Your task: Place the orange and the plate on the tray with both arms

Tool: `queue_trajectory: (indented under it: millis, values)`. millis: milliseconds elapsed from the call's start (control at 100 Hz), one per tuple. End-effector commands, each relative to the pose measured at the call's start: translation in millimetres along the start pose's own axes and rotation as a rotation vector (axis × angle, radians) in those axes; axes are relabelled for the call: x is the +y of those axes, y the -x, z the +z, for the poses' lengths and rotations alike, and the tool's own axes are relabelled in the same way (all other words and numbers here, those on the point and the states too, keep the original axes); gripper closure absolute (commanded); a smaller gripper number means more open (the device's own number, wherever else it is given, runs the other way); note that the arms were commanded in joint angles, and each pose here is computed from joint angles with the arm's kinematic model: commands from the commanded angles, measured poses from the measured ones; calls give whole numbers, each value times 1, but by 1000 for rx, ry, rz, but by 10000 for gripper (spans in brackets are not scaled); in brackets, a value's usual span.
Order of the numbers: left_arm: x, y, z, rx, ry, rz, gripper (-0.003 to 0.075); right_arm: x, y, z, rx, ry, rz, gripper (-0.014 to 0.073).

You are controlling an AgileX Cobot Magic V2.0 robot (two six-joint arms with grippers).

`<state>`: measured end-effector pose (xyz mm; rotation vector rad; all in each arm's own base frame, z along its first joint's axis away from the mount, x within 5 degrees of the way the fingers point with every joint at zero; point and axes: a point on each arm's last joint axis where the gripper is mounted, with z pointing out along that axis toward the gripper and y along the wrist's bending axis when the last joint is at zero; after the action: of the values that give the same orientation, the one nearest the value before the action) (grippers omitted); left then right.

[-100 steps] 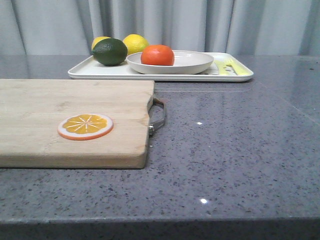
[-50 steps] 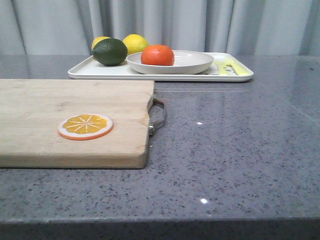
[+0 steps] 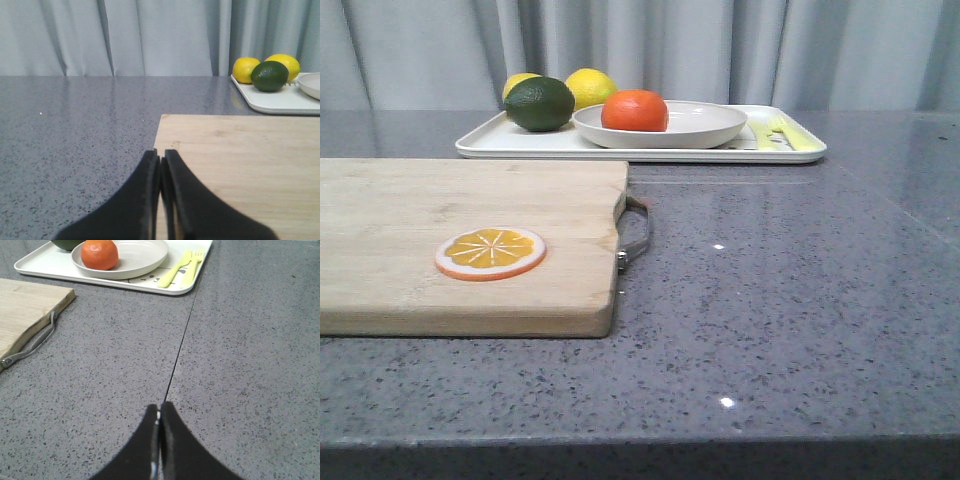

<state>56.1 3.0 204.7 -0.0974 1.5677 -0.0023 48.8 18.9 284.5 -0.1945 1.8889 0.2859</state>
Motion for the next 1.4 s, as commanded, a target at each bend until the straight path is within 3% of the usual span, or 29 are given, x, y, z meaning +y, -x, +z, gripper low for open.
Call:
queue_trajectory:
  millis: [0, 1020, 1160, 1390]
  values:
    - [1, 5, -3, -87, 6, 2, 741, 0, 14, -3, -94, -8, -12, 663]
    - [1, 5, -3, -87, 6, 2, 741, -1, 10, 0, -99, -12, -11, 663]
    - [1, 5, -3, -87, 6, 2, 741, -6, -1, 13, -203, -38, -24, 663]
    - [1, 5, -3, -87, 6, 2, 741, -14, -22, 17, -535, -84, -33, 663]
